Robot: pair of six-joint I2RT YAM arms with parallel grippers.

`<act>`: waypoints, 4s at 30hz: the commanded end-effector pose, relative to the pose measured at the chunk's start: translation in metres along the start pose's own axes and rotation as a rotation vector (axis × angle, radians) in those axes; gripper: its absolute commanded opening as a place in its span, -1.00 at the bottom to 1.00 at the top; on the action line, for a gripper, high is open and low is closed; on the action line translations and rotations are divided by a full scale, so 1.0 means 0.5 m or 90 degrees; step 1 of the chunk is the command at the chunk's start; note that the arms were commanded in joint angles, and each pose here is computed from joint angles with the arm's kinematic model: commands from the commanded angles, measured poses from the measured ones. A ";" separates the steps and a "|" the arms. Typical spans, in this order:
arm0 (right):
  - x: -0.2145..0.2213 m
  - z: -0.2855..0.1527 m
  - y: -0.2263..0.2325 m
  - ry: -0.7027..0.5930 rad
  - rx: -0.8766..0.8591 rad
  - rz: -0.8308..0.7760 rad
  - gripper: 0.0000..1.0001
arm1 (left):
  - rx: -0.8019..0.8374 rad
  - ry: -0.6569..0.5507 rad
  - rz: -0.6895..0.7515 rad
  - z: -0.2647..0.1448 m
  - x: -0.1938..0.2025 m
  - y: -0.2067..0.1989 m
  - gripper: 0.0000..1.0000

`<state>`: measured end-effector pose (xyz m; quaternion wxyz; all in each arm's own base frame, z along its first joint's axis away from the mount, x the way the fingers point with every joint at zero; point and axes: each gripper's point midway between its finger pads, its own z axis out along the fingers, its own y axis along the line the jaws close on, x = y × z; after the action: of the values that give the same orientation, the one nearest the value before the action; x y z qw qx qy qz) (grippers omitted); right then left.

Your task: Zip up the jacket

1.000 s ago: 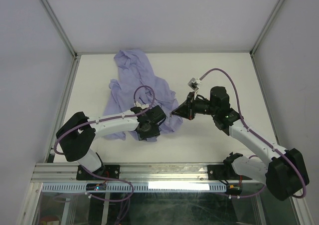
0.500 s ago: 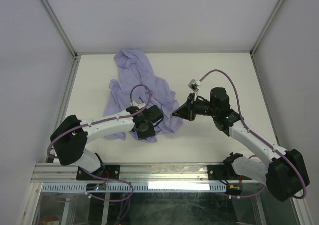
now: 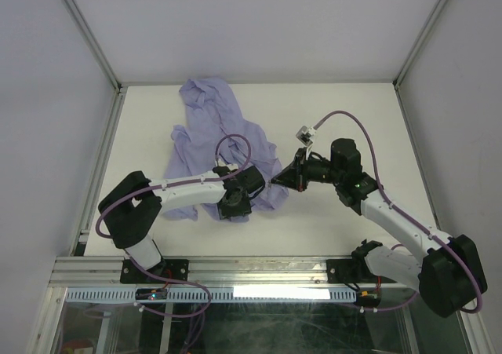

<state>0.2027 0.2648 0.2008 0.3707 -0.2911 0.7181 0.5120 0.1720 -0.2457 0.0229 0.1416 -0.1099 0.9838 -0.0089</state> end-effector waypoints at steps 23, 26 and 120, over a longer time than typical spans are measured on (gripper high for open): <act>-0.016 -0.013 0.001 -0.010 0.016 -0.049 -1.00 | -0.015 -0.010 0.057 0.039 -0.008 0.021 -1.00; -0.023 -0.014 0.002 -0.010 0.021 -0.056 -1.00 | 0.040 -0.064 0.069 -0.017 -0.057 -0.006 -1.00; -0.124 0.117 0.087 -0.138 -0.072 -0.003 -1.00 | 0.539 -0.480 0.195 -0.451 -0.264 -0.073 -1.00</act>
<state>0.2116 0.3304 0.2342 0.3986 -0.2515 0.6742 0.5686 0.2402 -0.2458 0.2442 0.4928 0.1101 0.8071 -0.3059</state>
